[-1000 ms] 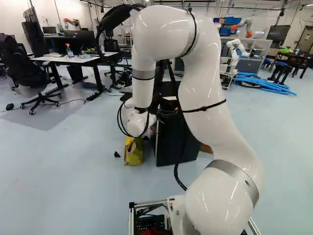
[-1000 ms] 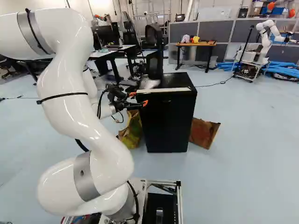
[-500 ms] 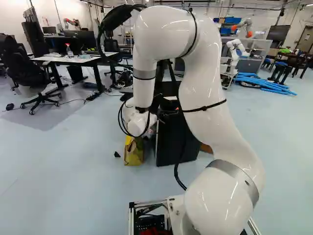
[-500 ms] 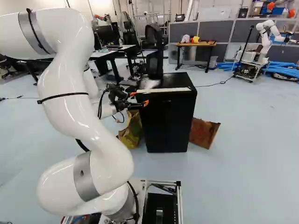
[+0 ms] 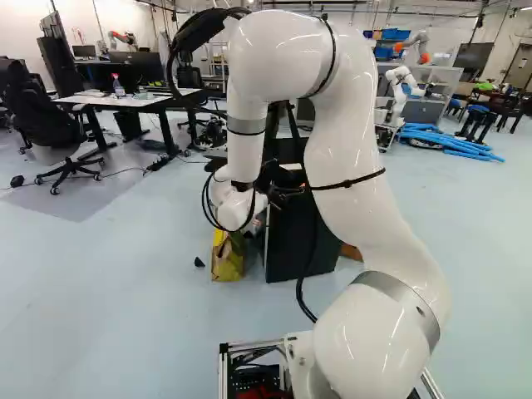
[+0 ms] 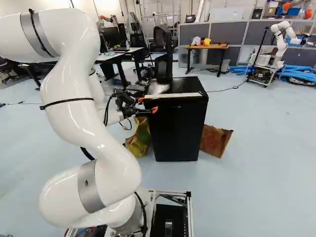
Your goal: Grab a drink from the fridge
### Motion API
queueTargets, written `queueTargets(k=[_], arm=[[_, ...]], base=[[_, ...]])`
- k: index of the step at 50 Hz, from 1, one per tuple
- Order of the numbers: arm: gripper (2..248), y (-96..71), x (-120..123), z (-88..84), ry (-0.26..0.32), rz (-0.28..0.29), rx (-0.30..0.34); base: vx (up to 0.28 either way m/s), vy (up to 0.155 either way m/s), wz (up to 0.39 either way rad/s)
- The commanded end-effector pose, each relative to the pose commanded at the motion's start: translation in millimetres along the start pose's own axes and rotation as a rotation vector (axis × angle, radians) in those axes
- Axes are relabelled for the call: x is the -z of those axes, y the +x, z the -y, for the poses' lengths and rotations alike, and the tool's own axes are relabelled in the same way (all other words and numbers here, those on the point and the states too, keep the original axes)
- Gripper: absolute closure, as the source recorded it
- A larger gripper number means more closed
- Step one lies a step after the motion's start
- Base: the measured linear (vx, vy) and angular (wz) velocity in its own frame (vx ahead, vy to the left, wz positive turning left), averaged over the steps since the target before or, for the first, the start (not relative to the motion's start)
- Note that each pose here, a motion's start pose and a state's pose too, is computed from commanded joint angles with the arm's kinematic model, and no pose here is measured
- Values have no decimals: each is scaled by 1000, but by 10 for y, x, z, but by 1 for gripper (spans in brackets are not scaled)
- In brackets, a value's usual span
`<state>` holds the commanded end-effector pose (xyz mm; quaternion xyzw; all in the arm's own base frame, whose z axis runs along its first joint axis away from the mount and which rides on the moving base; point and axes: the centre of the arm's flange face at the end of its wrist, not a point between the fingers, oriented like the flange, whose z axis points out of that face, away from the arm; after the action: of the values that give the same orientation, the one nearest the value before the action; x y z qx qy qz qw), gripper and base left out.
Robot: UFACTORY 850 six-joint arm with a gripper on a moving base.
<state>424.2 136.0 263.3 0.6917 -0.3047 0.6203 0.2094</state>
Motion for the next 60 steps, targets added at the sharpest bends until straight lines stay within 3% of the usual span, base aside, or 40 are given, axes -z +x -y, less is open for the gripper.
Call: queueTargets(k=[60], arm=[[3,-4,225,-367,-94,29,24]], base=[[0,0,0]])
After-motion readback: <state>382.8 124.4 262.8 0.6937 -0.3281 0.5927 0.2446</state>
